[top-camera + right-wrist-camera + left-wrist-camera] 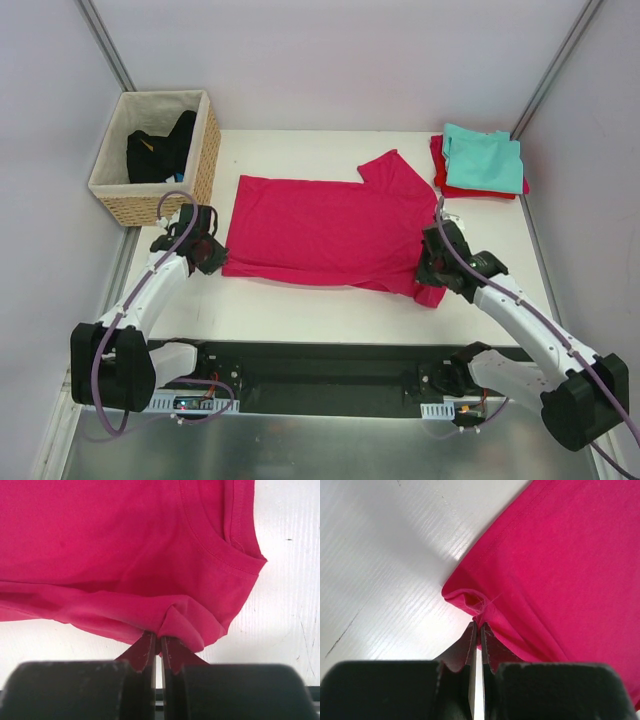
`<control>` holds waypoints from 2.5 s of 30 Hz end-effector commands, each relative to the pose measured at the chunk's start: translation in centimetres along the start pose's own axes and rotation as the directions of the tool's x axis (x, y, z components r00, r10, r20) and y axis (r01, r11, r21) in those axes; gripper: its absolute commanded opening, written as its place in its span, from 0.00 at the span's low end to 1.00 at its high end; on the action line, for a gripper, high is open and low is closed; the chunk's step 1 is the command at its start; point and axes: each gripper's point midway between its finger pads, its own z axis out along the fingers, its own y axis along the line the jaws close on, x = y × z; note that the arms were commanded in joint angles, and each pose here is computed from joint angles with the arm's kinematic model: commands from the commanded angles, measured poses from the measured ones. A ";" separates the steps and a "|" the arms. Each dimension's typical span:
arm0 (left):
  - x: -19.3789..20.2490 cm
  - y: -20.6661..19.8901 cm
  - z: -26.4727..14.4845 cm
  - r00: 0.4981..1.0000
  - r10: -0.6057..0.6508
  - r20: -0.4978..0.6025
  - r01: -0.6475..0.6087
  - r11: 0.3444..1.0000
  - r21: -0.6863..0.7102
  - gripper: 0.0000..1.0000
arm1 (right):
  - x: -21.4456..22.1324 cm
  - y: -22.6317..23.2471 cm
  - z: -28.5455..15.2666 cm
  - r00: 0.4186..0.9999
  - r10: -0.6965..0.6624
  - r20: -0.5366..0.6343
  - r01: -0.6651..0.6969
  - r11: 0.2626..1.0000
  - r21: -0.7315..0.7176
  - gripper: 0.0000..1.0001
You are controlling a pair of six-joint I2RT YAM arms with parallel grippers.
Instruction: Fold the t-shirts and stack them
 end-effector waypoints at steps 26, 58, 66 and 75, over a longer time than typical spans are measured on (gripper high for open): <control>-2.5 -2.5 -1.3 0.999 -0.017 0.051 0.014 0.998 0.057 0.00 | -5.5 2.7 -1.8 0.995 0.010 0.100 -0.002 0.997 -0.076 0.01; -4.4 -5.7 2.7 0.999 -0.026 0.027 0.025 1.000 0.006 0.00 | -6.1 1.8 4.4 0.997 0.074 0.001 -0.074 0.997 -0.023 0.01; -4.7 -6.1 3.7 0.999 -0.016 0.031 0.016 1.000 -0.008 0.00 | -7.3 1.6 6.5 0.996 0.093 -0.004 -0.093 0.995 0.018 0.01; -4.9 -6.3 4.8 0.999 -0.009 0.042 0.010 0.999 -0.030 0.00 | -8.4 1.6 9.4 0.992 0.124 -0.039 -0.122 0.991 0.048 0.01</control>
